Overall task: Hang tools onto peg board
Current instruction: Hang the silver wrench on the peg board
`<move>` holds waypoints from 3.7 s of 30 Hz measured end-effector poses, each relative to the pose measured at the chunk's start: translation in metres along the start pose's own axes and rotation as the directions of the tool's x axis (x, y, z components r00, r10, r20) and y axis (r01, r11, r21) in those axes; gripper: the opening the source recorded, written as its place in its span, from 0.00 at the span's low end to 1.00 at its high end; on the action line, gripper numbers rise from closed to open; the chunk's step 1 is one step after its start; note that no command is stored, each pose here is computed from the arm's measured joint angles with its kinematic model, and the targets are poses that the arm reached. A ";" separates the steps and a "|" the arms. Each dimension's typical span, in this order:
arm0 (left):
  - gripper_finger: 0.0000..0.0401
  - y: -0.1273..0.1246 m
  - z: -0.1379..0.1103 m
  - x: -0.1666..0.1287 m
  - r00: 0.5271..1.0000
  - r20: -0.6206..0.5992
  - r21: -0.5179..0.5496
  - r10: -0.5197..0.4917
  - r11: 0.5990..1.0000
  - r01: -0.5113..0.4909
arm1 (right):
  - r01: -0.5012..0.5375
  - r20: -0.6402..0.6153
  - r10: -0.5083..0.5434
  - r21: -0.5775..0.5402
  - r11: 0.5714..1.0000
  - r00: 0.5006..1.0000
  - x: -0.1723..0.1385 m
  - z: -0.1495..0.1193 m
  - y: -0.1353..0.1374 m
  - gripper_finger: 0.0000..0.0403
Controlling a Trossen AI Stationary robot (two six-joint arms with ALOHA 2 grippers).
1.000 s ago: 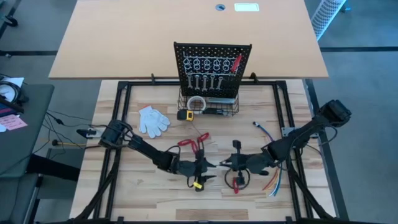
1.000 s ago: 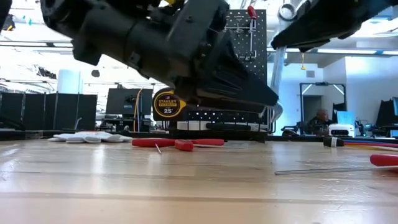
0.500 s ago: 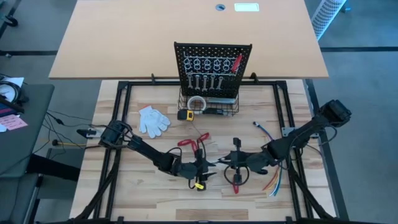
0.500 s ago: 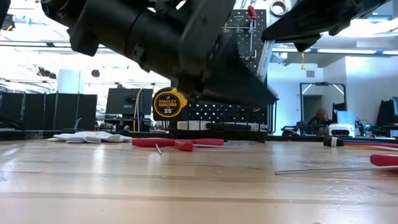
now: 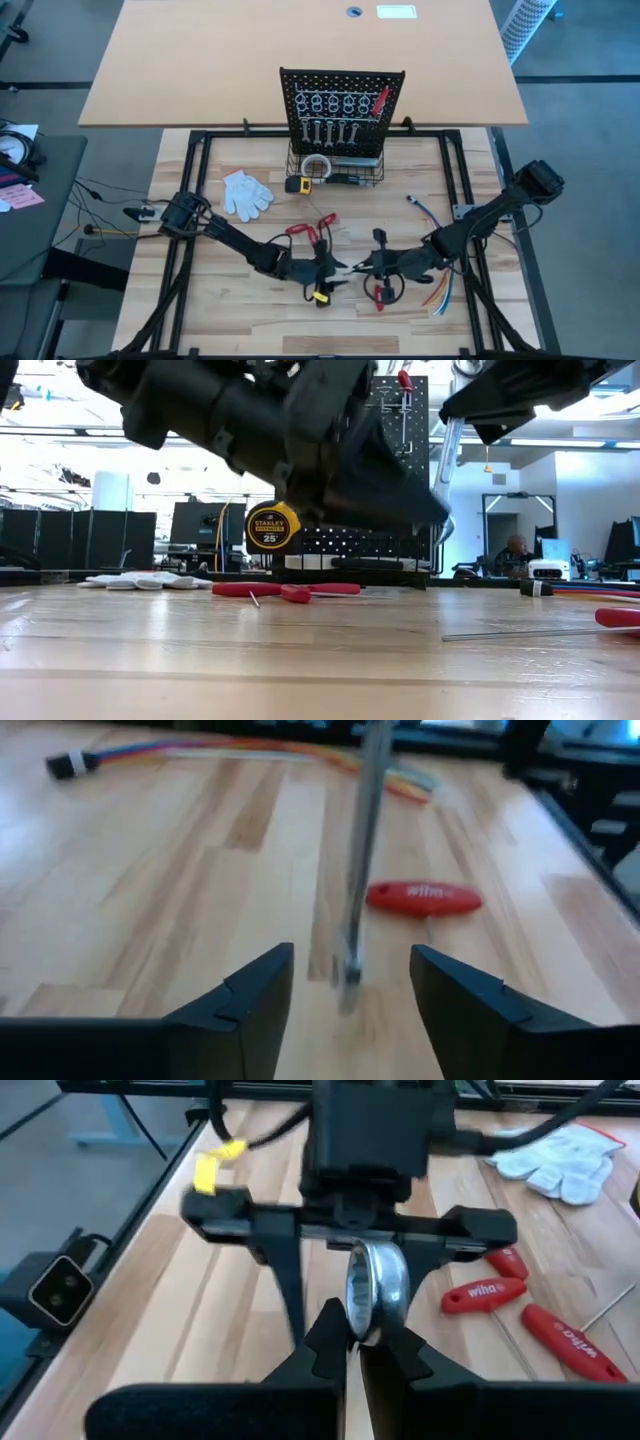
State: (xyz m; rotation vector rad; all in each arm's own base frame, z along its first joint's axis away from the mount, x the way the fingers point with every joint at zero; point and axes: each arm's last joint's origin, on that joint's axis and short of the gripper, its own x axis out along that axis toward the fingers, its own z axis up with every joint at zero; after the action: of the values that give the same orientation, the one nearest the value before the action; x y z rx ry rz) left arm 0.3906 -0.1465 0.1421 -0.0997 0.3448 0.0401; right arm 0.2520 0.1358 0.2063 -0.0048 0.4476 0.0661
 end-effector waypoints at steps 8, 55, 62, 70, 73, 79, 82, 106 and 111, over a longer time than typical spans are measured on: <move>0.34 0.002 0.001 0.000 0.997 0.020 -0.005 0.073 0.997 -0.073 | -0.002 0.021 0.002 -0.007 1.000 1.000 0.000 0.002 0.000 0.05; 0.03 0.012 -0.010 -0.032 0.919 0.385 0.007 -0.084 0.996 0.088 | -0.039 0.400 0.024 0.028 0.999 0.916 0.048 -0.041 -0.004 0.26; 0.09 0.013 -0.013 -0.031 0.930 0.361 -0.022 -0.069 0.996 0.082 | -0.033 0.384 0.018 0.030 0.999 0.923 0.049 -0.042 -0.006 0.03; 0.21 0.016 -0.024 -0.029 0.964 0.267 -0.018 -0.018 1.000 0.023 | 0.058 0.347 -0.069 0.041 0.997 0.935 0.017 -0.012 -0.016 0.03; 0.23 0.016 -0.025 -0.028 0.966 0.258 -0.020 0.000 1.000 0.005 | 0.137 0.329 -0.154 0.073 0.988 0.932 -0.003 0.005 -0.036 0.03; 0.24 0.016 -0.026 -0.028 0.968 0.251 -0.042 0.002 0.999 0.009 | 0.256 0.246 -0.303 0.205 0.945 0.921 -0.036 0.021 -0.100 0.03; 0.24 0.016 -0.026 -0.028 0.968 0.251 -0.044 0.001 0.999 0.010 | 0.283 0.229 -0.345 0.265 0.922 0.910 -0.039 0.018 -0.132 0.03; 0.24 0.018 -0.030 -0.027 0.978 0.208 -0.068 0.030 0.998 -0.016 | 0.297 0.218 -0.406 0.402 0.866 0.887 -0.076 -0.032 -0.240 0.04; 0.24 0.018 -0.030 -0.027 0.977 0.209 -0.069 0.030 0.997 -0.016 | 0.305 0.242 -0.423 0.406 0.862 0.873 -0.082 -0.032 -0.248 0.04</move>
State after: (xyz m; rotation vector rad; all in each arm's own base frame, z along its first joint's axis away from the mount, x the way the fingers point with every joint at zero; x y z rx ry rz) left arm 0.3540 -0.1321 0.1213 -0.1564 0.1332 0.0848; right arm 0.1807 -0.1174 0.2108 0.2756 0.1155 -0.3938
